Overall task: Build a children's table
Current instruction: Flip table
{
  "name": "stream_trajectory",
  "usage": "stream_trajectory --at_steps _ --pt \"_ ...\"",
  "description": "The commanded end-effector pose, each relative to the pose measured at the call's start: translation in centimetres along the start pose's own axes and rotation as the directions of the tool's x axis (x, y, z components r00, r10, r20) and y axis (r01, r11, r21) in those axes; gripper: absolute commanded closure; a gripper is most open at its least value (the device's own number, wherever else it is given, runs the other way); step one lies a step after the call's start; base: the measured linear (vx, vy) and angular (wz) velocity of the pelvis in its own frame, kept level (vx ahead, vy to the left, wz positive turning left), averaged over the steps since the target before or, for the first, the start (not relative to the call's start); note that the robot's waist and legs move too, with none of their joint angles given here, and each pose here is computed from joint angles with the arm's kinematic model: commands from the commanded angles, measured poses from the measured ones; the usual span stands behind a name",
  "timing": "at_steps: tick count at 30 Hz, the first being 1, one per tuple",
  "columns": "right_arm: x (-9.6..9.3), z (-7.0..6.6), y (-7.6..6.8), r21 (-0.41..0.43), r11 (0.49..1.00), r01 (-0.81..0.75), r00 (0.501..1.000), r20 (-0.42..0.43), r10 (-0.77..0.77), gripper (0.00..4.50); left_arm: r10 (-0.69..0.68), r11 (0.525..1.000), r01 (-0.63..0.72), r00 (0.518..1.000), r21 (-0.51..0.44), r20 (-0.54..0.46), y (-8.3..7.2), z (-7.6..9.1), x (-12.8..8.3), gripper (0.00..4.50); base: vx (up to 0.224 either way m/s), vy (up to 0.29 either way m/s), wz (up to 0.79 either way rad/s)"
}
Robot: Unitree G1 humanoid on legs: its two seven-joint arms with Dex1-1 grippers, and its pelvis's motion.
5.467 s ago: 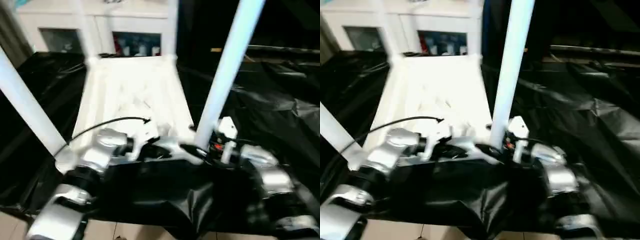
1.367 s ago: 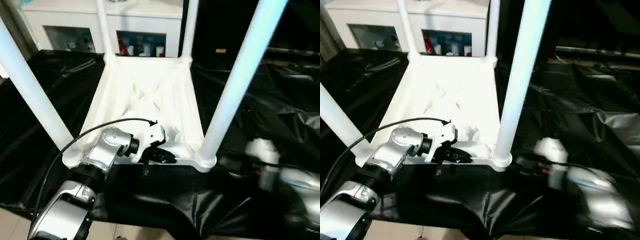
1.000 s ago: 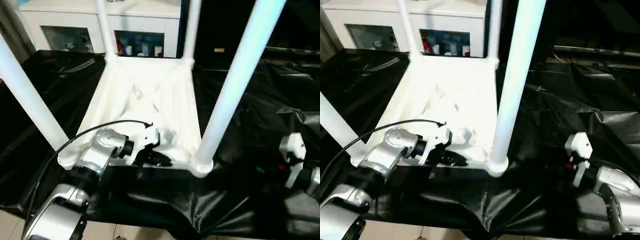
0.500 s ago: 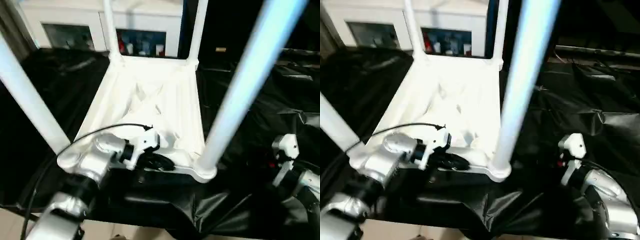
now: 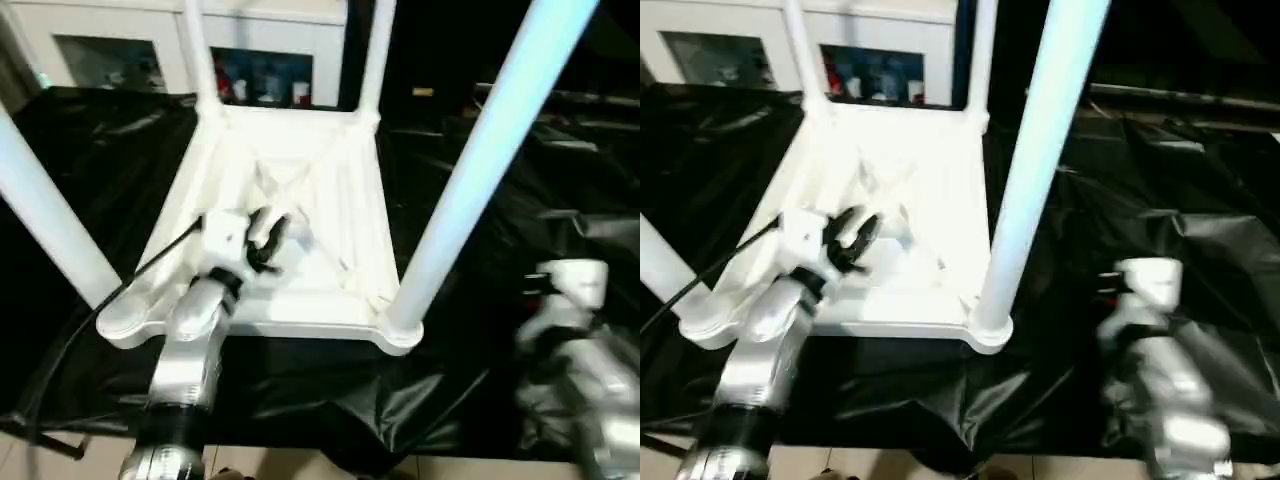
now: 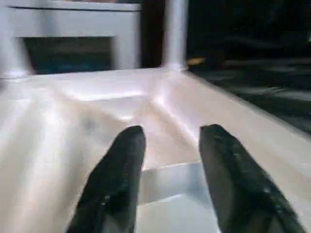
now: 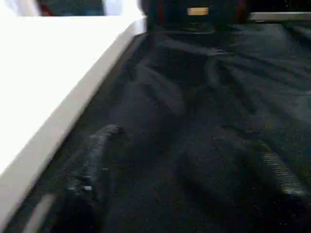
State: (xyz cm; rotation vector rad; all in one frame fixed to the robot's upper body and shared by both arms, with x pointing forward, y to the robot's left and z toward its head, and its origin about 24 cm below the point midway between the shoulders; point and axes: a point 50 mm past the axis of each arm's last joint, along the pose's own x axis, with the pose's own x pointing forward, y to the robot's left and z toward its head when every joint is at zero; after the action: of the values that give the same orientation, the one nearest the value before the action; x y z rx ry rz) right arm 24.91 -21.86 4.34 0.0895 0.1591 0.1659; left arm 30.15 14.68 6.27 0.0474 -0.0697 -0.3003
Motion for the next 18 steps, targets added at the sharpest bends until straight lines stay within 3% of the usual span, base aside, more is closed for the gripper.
stream_trajectory --at_steps 1,2,6,10,13,18 --pt "0.5 0.5 0.6 -0.001 1.0 -0.026 0.999 0.026 0.026 0.99 0.003 1.0 -0.003 1.0 0.029 -0.006 -0.2 0.2 -0.7 2.13 0.0 0.0 0.0" --pt "0.6 0.4 0.9 0.0 1.0 -0.029 0.999 0.023 0.029 0.73 0.007 1.0 -0.007 1.0 0.026 -0.005 -0.1 0.1 -1.0 1.98 0.0 0.0 0.0" --pt "1.6 0.1 1.6 -0.043 0.999 0.007 1.0 0.01 -0.007 0.47 0.074 0.997 -0.075 0.996 0.012 0.051 0.7 0.6 -1.6 1.63 0.0 0.0 0.0" --pt "2.9 0.1 2.0 -0.155 0.987 0.029 0.999 0.034 -0.024 0.34 0.152 0.986 -0.157 0.985 0.054 0.083 1.6 1.4 -1.4 1.37 0.0 0.0 0.0" --pt "3.1 0.1 3.0 -0.092 0.995 -0.042 0.999 0.014 0.044 0.34 0.096 0.994 -0.094 0.995 -0.049 0.031 0.9 1.1 -1.5 1.19 0.0 0.0 0.0" --pt "3.3 -0.5 3.8 -0.034 0.999 -0.018 1.0 0.002 0.018 0.34 0.129 0.988 -0.128 0.992 -0.088 0.011 1.2 0.5 -2.2 0.68 0.0 0.0 0.0"
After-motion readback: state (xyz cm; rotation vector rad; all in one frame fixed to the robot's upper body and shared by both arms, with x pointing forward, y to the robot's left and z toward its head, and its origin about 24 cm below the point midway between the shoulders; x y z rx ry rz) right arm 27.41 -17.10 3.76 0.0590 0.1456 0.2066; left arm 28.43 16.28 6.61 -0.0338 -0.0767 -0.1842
